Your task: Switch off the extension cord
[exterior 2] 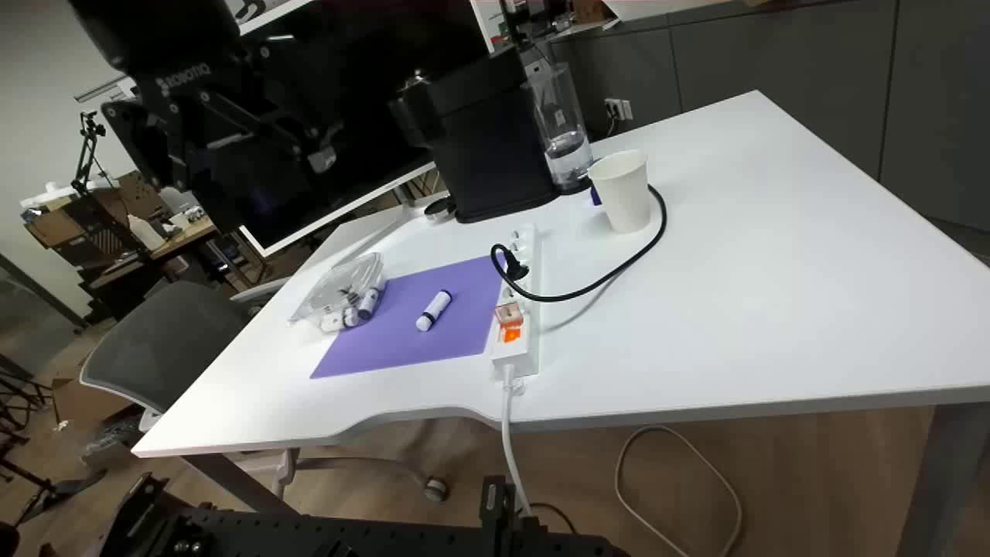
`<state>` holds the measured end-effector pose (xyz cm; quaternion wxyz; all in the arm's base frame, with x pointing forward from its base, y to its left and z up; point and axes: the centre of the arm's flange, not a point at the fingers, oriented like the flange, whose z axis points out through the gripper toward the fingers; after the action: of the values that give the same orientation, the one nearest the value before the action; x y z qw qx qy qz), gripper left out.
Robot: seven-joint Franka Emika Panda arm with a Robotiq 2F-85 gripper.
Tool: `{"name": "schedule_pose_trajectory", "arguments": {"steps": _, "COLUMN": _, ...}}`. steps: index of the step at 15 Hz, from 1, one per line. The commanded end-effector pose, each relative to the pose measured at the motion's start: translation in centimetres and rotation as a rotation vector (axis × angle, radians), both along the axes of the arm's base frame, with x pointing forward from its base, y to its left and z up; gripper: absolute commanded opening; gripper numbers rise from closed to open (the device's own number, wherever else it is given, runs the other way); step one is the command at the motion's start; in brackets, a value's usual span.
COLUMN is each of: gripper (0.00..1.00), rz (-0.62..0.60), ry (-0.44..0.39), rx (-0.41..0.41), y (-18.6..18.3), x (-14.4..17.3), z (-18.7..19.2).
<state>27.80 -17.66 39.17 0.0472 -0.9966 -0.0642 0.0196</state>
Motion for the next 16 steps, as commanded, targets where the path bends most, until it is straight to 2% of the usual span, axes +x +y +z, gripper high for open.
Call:
{"name": "schedule_pose_trajectory", "arguments": {"steps": 1, "gripper": 1.0, "rz": 0.0, "ry": 0.0, "rx": 0.0, "y": 0.0, "x": 0.0, "z": 0.0}}
{"name": "schedule_pose_trajectory", "arguments": {"steps": 11, "gripper": 1.0, "rz": 0.0, "ry": 0.0, "rx": 0.0, "y": 0.0, "x": 0.0, "z": 0.0}}
{"name": "schedule_pose_trajectory", "arguments": {"steps": 14, "gripper": 1.0, "rz": -0.032, "ry": -0.043, "rx": -0.075, "y": -0.8, "x": 1.7, "z": -0.3}}
{"name": "schedule_pose_trajectory", "arguments": {"steps": 16, "gripper": 1.0, "rz": -0.05, "ry": -0.064, "rx": -0.09, "y": -1.7, "x": 3.0, "z": -0.5}}
